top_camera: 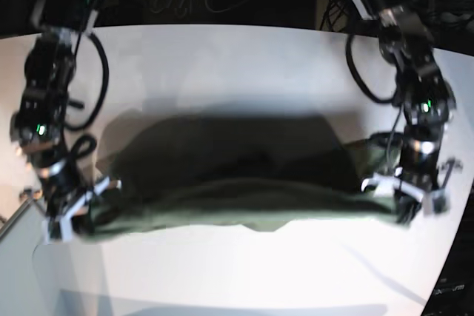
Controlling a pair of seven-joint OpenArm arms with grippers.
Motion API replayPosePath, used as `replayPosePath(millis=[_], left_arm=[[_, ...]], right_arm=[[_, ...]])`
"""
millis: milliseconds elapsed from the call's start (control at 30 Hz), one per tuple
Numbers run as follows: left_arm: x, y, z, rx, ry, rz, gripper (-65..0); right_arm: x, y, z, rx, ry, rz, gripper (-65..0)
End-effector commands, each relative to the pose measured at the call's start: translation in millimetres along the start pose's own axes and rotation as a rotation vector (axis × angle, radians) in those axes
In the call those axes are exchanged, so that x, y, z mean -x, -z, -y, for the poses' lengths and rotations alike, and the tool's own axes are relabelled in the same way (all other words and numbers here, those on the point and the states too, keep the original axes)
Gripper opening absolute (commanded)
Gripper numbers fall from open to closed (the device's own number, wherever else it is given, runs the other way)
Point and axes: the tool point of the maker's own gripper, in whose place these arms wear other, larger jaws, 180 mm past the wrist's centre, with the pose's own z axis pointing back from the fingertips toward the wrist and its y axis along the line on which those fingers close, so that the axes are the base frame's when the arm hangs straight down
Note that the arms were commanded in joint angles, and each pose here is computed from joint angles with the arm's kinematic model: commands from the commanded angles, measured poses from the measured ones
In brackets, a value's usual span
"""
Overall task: Layout the t-shirt on the table in an organized manner, then fold the t-shirt properly
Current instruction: 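Lift the shirt with both grippers and swing it flat onto the table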
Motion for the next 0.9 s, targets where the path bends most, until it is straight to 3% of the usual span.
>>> replayPosePath(millis=[0, 200, 367, 500, 700, 867], left_arm=[[-35.5, 14.6, 4.3, 0.013, 0.015, 0.095, -65.0], [-124.1, 94.8, 45.6, 0.134, 0.044, 0.196, -65.0], [-202.3, 139.6, 66.0, 0.179, 0.023, 0.249, -65.0], [-268.5, 155.7, 70.2, 0.195, -0.010, 0.302, -65.0], [-366.8, 152.7, 84.5, 0.235, -0.045, 0.405, -65.0], [-371.0, 152.9, 89.1, 0.246, -0.047, 0.405, -65.0]], right_arm=[[-28.6, 9.3, 9.7, 0.016, 0.004, 0.071, -65.0], [-106.2, 79.4, 34.0, 0.006, 0.097, 0.142, -65.0], [-194.9, 102.3, 63.5, 0.014, 0.135, 0.248, -65.0], [-276.8, 103.8, 74.1, 0.002, 0.113, 0.371, -65.0], [-376.6, 76.7, 83.5, 0.013, 0.032, 0.545, -65.0], [-389.8, 68.6, 89.9, 0.026, 0.029, 0.572, -65.0]])
